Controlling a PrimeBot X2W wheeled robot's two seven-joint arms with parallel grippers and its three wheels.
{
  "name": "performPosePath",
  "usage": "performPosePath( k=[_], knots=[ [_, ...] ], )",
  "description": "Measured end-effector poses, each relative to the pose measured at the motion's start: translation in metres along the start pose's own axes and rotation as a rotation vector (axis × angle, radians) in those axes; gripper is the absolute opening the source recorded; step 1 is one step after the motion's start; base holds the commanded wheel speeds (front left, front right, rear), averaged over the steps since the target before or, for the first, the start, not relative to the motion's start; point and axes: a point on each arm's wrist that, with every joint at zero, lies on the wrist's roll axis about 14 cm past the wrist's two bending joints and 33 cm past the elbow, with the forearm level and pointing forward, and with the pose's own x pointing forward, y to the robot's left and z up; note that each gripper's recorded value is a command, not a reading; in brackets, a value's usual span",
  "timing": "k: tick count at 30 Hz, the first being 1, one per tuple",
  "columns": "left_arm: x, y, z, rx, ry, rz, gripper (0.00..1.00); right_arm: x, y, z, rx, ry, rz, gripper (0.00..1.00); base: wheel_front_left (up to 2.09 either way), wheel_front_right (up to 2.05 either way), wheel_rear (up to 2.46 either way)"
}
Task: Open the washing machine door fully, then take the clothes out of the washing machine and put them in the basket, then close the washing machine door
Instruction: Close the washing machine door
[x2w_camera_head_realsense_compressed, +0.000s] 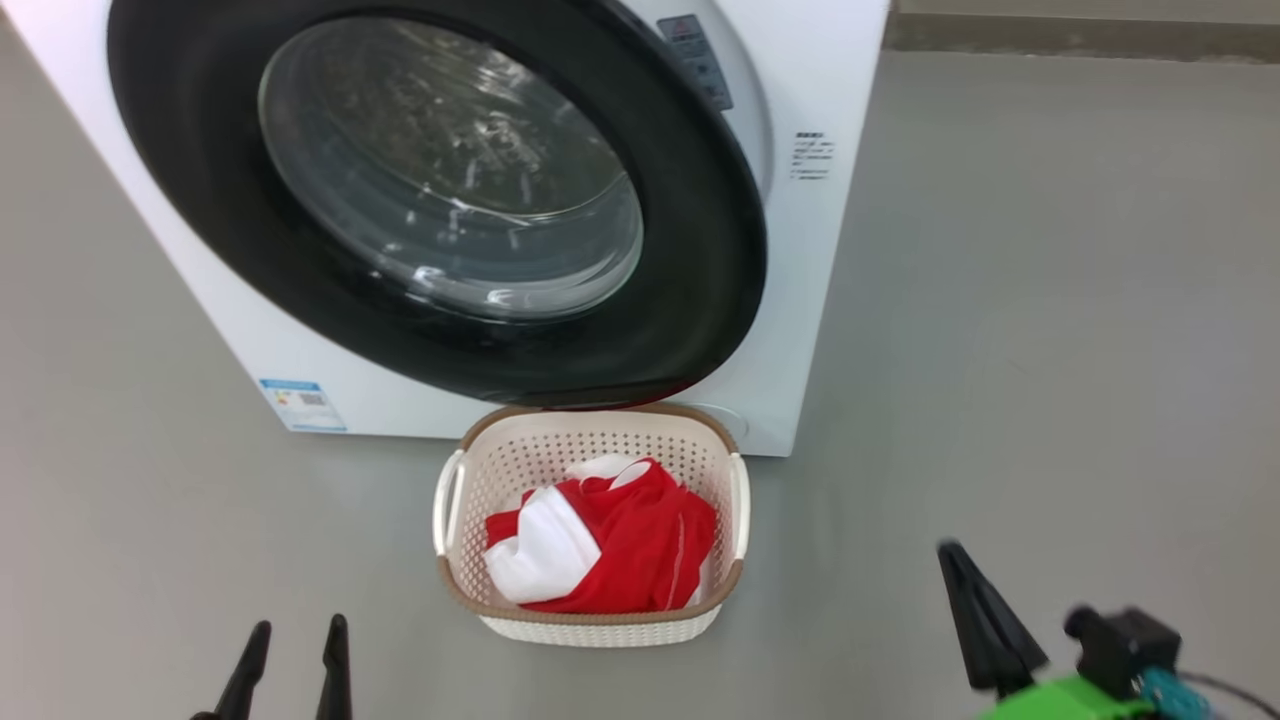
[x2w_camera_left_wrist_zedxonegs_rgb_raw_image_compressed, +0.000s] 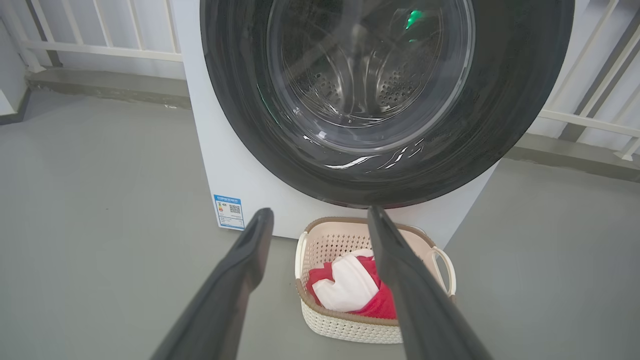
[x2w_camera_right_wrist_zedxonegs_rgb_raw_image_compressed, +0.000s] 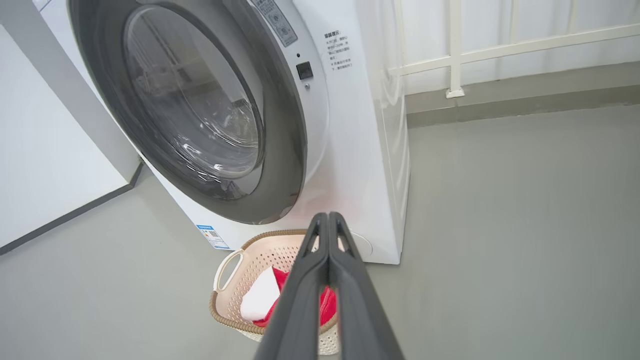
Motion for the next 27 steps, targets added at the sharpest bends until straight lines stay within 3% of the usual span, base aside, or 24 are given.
performPosePath(
  k=[18,27],
  knots=[
    [0.016,0.006,-0.008,-0.101,0.028,0.053,1.0,0.127,0.106,0.042,-0.072,-0.091,0.352,0.0,0.0,0.0,0.0],
    [0.043,0.0,-0.013,-0.118,0.045,0.043,1.0,0.178,0.117,0.038,-0.072,-0.091,0.384,0.0,0.0,0.0,0.0]
  ],
)
